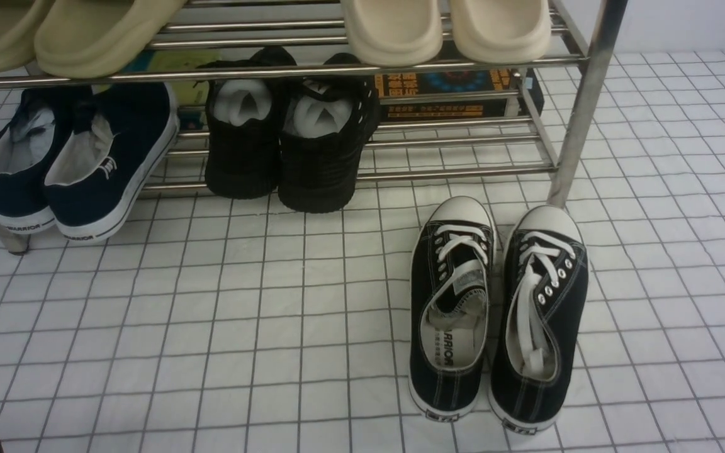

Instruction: Take the shoes off the shelf with your hand from the white checkered tablecloth.

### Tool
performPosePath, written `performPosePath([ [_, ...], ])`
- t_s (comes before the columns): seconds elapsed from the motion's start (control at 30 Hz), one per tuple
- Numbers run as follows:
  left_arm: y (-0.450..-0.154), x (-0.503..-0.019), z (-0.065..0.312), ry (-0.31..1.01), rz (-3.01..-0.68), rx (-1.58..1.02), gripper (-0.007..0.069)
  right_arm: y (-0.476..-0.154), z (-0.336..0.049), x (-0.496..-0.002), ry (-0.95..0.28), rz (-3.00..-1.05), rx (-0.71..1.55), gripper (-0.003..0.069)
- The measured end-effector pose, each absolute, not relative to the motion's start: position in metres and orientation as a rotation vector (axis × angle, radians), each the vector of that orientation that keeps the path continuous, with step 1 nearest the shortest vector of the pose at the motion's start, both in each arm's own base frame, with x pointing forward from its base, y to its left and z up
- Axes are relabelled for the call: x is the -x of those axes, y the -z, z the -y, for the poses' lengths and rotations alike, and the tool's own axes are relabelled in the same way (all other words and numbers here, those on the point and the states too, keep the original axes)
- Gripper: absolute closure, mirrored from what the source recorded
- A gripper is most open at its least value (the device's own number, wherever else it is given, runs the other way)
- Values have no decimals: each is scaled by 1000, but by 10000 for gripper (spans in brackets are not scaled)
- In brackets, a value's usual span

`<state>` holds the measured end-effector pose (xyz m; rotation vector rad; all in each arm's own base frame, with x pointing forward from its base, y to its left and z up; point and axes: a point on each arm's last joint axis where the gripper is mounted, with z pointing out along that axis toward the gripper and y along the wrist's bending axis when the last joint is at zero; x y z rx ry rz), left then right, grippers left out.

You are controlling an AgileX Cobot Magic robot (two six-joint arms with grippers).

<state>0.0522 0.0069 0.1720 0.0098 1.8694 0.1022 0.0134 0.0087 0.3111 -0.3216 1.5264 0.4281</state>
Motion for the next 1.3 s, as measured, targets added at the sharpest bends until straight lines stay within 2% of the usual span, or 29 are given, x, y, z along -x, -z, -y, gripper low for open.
performPosePath([
  [0.17, -172, -52, -7, -103, -1869, -10, 386, -313, -15, -26, -428, -1507, 313, 671],
  [0.83, -172, -52, -7, -104, -1869, -11, 386, -313, -15, -28, -433, -1490, 307, 664],
  [0.9, -172, -52, -7, -104, -1869, -11, 386, -305, -17, -32, -404, -1498, 276, 662],
  [0.93, -172, -52, -7, -105, -1869, -12, 386, -301, -18, -34, -431, -1496, 306, 660],
  [1.03, -172, -52, -7, -105, -1869, -12, 386, -271, -21, -43, -397, -1536, 310, 659],
  [1.07, -172, -52, -7, -105, -1869, -12, 386, -261, -21, -45, -295, -1559, 213, 659],
  [1.1, -172, -52, -7, -105, -1869, -12, 386, -259, -21, -46, -372, -1549, 292, 659],
  [1.23, -172, -52, -7, -106, -1869, -12, 386, -207, -14, -53, -237, -1648, 176, 656],
  [1.3, -172, -52, -7, -106, -1869, -12, 386, -196, -12, -54, -204, -1677, 144, 656],
])
